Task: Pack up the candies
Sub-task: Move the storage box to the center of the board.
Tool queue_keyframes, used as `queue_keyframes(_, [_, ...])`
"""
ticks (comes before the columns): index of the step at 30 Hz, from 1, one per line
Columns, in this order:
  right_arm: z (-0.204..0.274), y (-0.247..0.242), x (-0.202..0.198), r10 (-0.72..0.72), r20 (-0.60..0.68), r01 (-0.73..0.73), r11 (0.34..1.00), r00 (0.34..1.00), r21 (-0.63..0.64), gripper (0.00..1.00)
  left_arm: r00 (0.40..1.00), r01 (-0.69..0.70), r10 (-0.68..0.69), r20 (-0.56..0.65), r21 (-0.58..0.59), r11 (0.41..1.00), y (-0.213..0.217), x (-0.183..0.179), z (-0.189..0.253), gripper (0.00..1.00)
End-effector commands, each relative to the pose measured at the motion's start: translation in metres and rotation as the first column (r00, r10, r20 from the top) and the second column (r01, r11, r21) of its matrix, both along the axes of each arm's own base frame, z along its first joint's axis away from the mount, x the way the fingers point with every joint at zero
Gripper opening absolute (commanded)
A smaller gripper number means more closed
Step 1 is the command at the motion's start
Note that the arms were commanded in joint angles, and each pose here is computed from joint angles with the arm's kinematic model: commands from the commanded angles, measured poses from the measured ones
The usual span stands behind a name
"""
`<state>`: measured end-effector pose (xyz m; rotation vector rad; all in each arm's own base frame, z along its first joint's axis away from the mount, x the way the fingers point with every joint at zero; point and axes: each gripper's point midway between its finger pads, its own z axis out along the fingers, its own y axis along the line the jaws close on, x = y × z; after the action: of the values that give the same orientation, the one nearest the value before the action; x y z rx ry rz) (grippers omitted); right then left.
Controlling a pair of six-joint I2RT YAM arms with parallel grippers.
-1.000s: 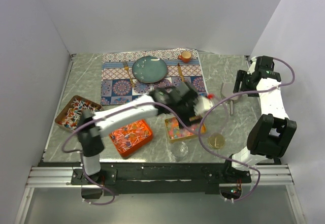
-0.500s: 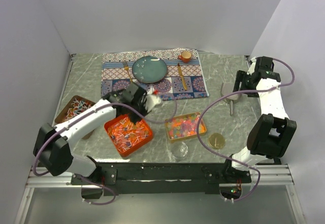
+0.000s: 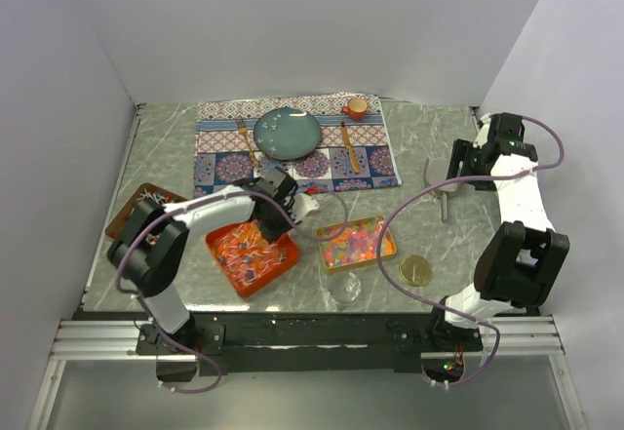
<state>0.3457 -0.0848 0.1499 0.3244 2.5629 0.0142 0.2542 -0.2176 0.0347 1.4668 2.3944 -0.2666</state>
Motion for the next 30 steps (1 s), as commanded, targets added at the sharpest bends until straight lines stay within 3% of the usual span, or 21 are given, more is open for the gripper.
queue_keyframes(1, [0.016, -0.004, -0.003, -0.005, 0.061, 0.007, 0.999, 0.998, -0.035, 0.83, 0.988, 0.08, -0.06, 0.145, -0.136, 0.987, -0.058, 0.052, 0.024, 0.01])
queue_keyframes(6, [0.015, -0.006, -0.004, -0.002, 0.063, 0.005, 0.999, 0.998, -0.048, 0.83, 0.985, 0.09, -0.061, 0.162, -0.174, 0.981, -0.089, 0.076, 0.03, 0.01])
queue_keyframes(12, [0.014, -0.007, -0.004, -0.003, 0.065, 0.006, 0.999, 0.998, -0.047, 0.84, 0.983, -0.121, 0.15, 0.108, -0.238, 0.964, -0.11, 0.109, 0.039, 0.01])
queue_keyframes(16, [0.012, -0.007, -0.004, -0.002, 0.061, 0.005, 0.999, 0.998, -0.045, 0.84, 0.979, -0.174, 0.196, 0.054, -0.282, 0.944, -0.117, 0.111, 0.047, 0.01])
queue_keyframes(21, [0.011, -0.009, -0.005, -0.003, 0.056, 0.005, 0.999, 0.998, -0.047, 0.84, 0.976, -0.113, 0.174, 0.131, -0.379, 0.918, -0.121, 0.111, 0.136, 0.04])
queue_keyframes(24, [0.01, -0.008, -0.004, 0.002, 0.053, 0.0, 0.999, 0.999, -0.043, 0.84, 0.996, 0.011, 0.024, 0.081, -0.4, 0.916, -0.104, 0.071, 0.174, 0.29])
queue_keyframes(25, [0.01, -0.009, -0.003, 0.002, 0.053, 0.001, 0.999, 0.999, -0.041, 0.84, 0.996, 0.031, 0.009, 0.093, -0.418, 0.908, -0.092, 0.061, 0.193, 0.44])
queue_keyframes(27, [0.01, -0.009, 0.0, 0.003, 0.057, -0.001, 0.999, 0.998, -0.04, 0.84, 0.994, -0.05, 0.083, 0.072, -0.375, 0.926, -0.064, 0.055, 0.185, 0.53])
queue_keyframes(28, [0.012, -0.009, 0.001, 0.004, 0.062, -0.001, 0.999, 0.998, -0.038, 0.84, 0.981, -0.116, 0.168, 0.098, -0.392, 0.912, -0.036, 0.062, 0.199, 0.62])
queue_keyframes(30, [0.017, -0.009, 0.005, 0.009, 0.077, -0.006, 0.999, 0.997, -0.038, 0.84, 0.936, -0.299, 0.343, 0.086, -0.325, 0.897, 0.012, 0.072, 0.176, 0.71])
